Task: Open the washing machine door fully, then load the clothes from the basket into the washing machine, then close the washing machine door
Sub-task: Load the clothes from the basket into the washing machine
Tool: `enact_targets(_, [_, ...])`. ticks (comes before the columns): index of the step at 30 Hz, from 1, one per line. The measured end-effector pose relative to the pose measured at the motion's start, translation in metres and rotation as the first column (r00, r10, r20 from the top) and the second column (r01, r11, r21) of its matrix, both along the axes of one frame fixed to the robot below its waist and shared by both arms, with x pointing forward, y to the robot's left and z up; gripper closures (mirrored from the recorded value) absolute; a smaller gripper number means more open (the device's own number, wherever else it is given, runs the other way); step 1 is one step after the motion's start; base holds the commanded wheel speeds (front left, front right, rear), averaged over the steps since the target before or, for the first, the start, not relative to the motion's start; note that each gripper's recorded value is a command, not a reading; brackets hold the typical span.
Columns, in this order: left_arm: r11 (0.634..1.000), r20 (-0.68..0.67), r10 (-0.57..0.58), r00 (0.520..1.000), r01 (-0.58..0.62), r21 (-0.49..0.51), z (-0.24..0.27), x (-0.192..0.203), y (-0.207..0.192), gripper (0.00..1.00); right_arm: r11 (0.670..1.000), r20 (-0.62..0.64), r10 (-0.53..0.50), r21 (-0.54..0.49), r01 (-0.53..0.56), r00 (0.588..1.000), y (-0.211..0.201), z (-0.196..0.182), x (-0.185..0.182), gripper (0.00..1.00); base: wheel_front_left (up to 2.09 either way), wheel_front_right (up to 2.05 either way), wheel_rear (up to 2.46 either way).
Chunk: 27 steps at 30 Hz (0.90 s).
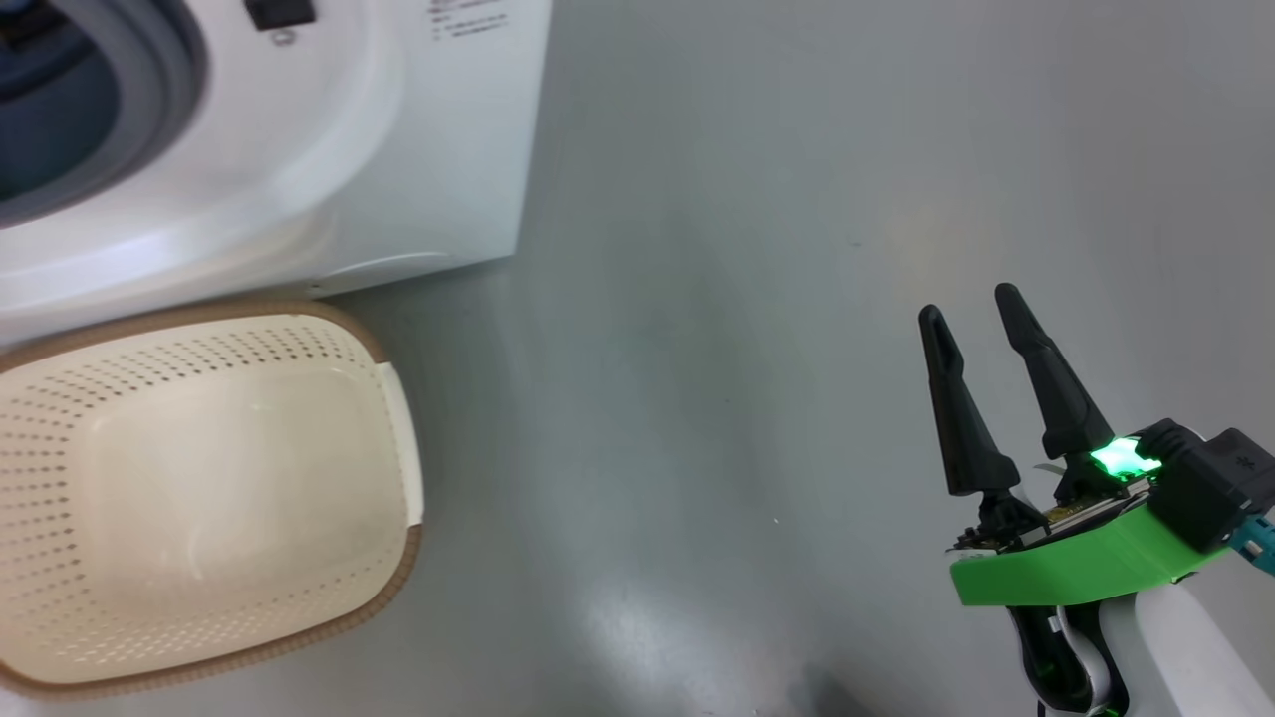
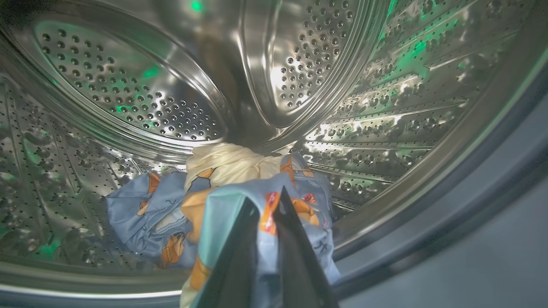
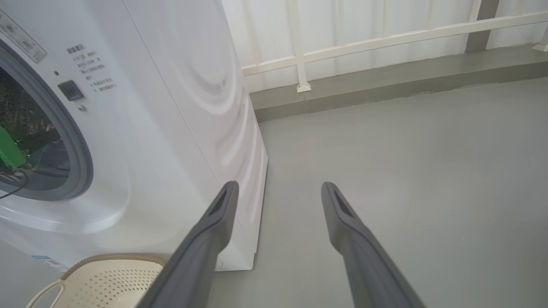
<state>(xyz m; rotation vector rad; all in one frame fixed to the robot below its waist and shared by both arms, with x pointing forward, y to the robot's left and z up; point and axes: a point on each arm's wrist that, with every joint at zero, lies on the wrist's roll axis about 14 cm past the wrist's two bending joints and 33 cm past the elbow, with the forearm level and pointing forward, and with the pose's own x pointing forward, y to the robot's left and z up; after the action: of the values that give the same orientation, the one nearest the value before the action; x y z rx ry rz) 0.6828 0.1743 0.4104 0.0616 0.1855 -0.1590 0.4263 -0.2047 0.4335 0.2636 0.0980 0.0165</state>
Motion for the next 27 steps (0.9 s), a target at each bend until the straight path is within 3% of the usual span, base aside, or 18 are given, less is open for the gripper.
enact_targets(10, [0.998,-0.073,0.033,0.997,-0.029,0.059,-0.015,0.034,0.003,1.0,1.0,-0.052,-0.021,0.003,0.021,0.998,0.0,-0.013,-0.011,0.0,0.0,0.0,0.0])
enact_targets(17, [0.999,0.082,0.032,0.996,-0.036,0.039,0.014,0.064,-0.005,1.0,0.999,-0.079,-0.048,-0.016,0.047,0.996,-0.008,-0.018,-0.017,0.0,0.0,0.0,0.0])
enact_targets(27, [0.998,-0.004,0.034,0.999,-0.034,0.055,-0.019,0.058,-0.01,1.0,0.999,-0.083,-0.048,-0.016,0.046,0.995,-0.007,-0.018,-0.019,0.0,0.0,0.0,0.0])
